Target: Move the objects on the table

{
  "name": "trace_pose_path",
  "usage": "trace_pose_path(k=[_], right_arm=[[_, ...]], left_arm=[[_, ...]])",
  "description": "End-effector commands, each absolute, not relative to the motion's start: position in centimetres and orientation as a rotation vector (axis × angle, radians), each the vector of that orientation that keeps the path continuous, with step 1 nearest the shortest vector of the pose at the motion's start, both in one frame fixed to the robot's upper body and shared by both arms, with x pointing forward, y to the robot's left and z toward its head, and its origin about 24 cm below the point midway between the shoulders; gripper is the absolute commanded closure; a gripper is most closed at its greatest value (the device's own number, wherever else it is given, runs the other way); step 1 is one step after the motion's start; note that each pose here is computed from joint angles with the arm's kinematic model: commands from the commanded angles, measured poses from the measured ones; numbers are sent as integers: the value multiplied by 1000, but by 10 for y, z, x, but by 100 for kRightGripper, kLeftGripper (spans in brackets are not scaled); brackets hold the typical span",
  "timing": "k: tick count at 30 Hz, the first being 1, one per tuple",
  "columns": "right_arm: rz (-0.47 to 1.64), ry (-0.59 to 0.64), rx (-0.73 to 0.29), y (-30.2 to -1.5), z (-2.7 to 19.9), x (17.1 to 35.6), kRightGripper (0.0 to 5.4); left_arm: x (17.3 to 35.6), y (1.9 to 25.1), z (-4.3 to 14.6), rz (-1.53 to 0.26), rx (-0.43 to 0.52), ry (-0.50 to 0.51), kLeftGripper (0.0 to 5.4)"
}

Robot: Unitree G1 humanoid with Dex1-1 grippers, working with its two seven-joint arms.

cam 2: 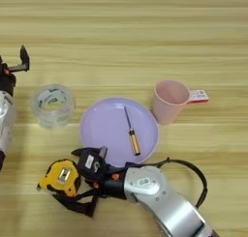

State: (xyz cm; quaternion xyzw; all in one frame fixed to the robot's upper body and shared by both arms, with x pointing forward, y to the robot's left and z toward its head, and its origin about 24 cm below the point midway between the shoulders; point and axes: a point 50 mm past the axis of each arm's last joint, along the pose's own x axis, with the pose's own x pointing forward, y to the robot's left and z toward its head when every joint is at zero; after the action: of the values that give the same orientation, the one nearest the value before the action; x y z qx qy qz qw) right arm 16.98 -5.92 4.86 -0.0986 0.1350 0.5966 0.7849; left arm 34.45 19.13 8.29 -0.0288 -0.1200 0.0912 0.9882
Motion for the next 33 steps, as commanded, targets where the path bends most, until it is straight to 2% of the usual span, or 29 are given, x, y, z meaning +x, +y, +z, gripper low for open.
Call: trace_pose_path(k=[1,8,14,26,33], right_arm=[[1284,301,-242,-59,46,174,0],[1267,338,-251,-58,36,179,0],[1226,340,-282,-54,28,190,0],[1243,324,-311,-44,30,198,130],[1235,321,-313,-34,31,207,131]], left_arm=[[346,191,84,186,-57,-243,3],[346,191,84,183,-56,-240,3],[347,191,82,181,-55,-235,3],[347,189,81,179,-54,-228,0],[348,189,80,179,-55,-226,0]])
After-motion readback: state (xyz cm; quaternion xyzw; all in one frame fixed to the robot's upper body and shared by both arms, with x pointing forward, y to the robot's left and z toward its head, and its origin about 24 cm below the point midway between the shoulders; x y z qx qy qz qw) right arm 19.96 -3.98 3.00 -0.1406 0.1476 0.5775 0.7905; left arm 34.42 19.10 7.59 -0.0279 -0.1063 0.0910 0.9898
